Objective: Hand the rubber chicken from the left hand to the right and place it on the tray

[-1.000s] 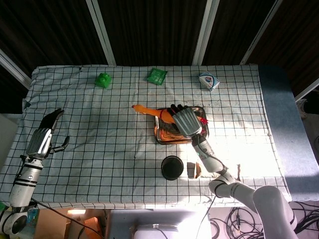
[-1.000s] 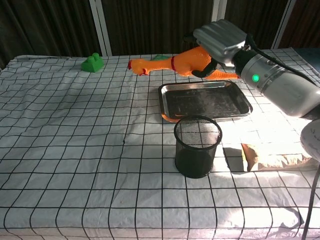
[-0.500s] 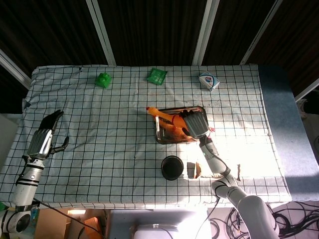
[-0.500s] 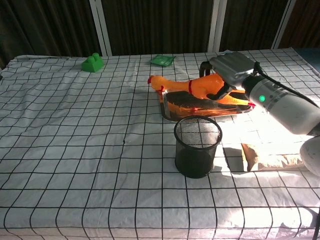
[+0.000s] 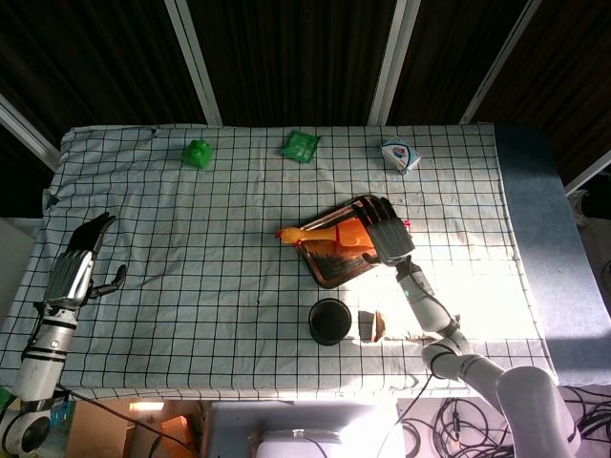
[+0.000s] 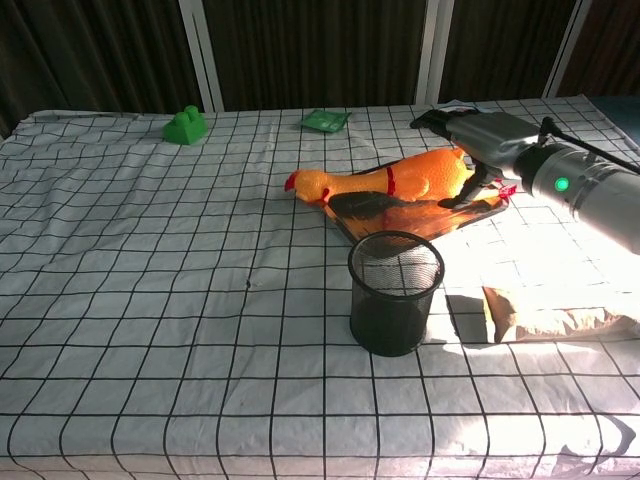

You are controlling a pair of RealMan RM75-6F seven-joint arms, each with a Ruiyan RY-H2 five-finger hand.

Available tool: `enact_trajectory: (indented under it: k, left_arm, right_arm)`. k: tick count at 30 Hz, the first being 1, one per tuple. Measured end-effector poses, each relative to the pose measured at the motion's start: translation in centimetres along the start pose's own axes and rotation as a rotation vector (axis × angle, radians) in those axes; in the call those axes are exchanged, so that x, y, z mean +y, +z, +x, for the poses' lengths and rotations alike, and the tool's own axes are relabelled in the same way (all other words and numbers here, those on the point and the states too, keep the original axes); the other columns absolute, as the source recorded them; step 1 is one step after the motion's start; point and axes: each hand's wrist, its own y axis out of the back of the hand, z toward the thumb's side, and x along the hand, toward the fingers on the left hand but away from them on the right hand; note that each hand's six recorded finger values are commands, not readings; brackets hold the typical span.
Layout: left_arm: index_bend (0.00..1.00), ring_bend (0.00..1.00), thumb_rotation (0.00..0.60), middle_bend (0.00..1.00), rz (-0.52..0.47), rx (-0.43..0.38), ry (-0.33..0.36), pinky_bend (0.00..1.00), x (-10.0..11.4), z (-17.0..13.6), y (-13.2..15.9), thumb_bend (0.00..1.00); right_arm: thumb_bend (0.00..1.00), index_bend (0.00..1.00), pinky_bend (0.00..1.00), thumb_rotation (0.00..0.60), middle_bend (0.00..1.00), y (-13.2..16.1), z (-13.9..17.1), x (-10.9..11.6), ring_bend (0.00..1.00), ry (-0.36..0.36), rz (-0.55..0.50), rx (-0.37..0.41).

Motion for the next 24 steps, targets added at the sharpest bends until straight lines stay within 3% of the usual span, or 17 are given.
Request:
enact_trajectory:
  k: [5,9,12,17,20,24]
  left_arm:
    - [0.00,0.00,0.600,0.00,0.055,0.018,-0.031,0.02,0.7,-2.0,-0.8,0.42]
    - [0.00,0.00,0.600,0.00,0.145,0.086,-0.063,0.00,0.9,-4.2,-2.3,0.42]
    - [0.00,0.00,0.600,0.00,0.228,0.161,-0.069,0.00,0.9,-6.5,-3.7,0.42]
    - [0.00,0.00,0.600,0.00,0.306,0.225,-0.014,0.00,1.4,-10.7,-4.6,0.42]
    - [0.00,0.00,0.600,0.00,0.315,0.224,0.004,0.00,1.1,-12.8,-4.6,0.42]
    - [0.00,0.00,0.600,0.00,0.320,0.165,0.004,0.00,0.8,-13.7,-3.5,0.42]
  right_arm:
    - [0.11,0.00,0.00,0.600,0.00,-0.7,2.1,1.8,0.00,-0.002,-0.085,0.022]
    - [0.11,0.00,0.00,0.600,0.00,-2.0,5.4,3.3,0.00,0.002,-0.120,0.010]
    - [0.11,0.00,0.00,0.600,0.00,-3.5,9.5,4.4,0.00,0.003,-0.080,-0.035]
    - [0.11,0.00,0.00,0.600,0.00,-7.5,18.5,5.8,0.00,-0.038,0.039,-0.206]
    - [0.11,0.00,0.00,0.600,0.00,-9.2,22.0,6.3,0.00,-0.087,0.049,-0.285]
    - [0.11,0.00,0.00,0.600,0.00,-10.1,25.3,6.3,0.00,-0.120,0.003,-0.308]
